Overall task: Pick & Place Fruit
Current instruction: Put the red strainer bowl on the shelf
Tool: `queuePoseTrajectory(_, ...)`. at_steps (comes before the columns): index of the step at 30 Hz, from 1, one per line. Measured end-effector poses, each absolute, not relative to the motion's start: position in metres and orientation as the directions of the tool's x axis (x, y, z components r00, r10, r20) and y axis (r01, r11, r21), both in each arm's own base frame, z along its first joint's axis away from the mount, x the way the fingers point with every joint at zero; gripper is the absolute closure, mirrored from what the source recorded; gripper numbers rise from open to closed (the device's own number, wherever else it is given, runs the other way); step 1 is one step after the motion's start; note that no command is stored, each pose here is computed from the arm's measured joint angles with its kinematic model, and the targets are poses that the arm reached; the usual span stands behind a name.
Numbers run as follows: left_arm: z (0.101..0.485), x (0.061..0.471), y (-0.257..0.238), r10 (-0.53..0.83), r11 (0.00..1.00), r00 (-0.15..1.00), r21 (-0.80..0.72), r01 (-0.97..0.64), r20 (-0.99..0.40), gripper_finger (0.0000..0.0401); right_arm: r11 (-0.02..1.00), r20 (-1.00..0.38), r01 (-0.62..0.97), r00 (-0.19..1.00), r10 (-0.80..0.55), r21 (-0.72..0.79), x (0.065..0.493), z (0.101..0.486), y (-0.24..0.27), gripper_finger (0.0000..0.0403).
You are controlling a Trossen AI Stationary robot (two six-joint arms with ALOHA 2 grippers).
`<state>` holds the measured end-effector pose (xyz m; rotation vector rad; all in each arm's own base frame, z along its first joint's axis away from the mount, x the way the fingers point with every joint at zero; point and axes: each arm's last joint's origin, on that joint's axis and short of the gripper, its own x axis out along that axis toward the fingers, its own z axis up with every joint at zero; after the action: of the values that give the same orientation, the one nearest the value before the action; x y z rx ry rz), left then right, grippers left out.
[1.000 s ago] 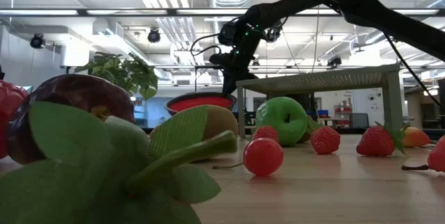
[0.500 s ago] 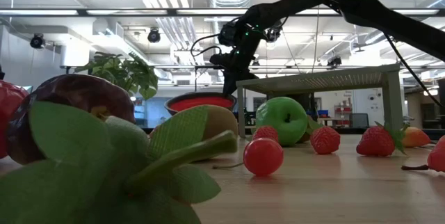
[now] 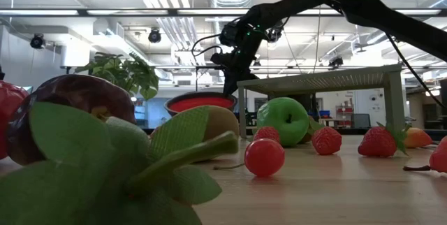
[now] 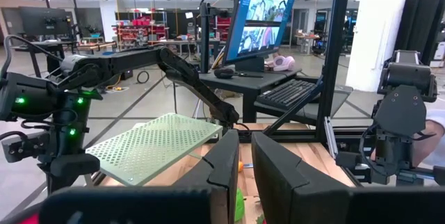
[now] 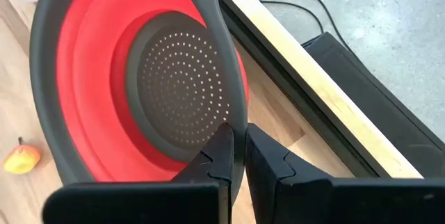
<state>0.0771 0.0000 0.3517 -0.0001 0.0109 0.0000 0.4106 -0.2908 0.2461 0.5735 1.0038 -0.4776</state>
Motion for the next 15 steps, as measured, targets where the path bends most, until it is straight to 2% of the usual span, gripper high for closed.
queuePoseTrajectory(15, 0.352, 0.077, 0.0, 0.0, 1.0, 1.0, 0.0, 0.0, -0.011, 0.0355, 0.794, -0.855, 0.551, 0.513, -0.081, 0.256, 0.41, 0.271, -0.275, 0.0391)
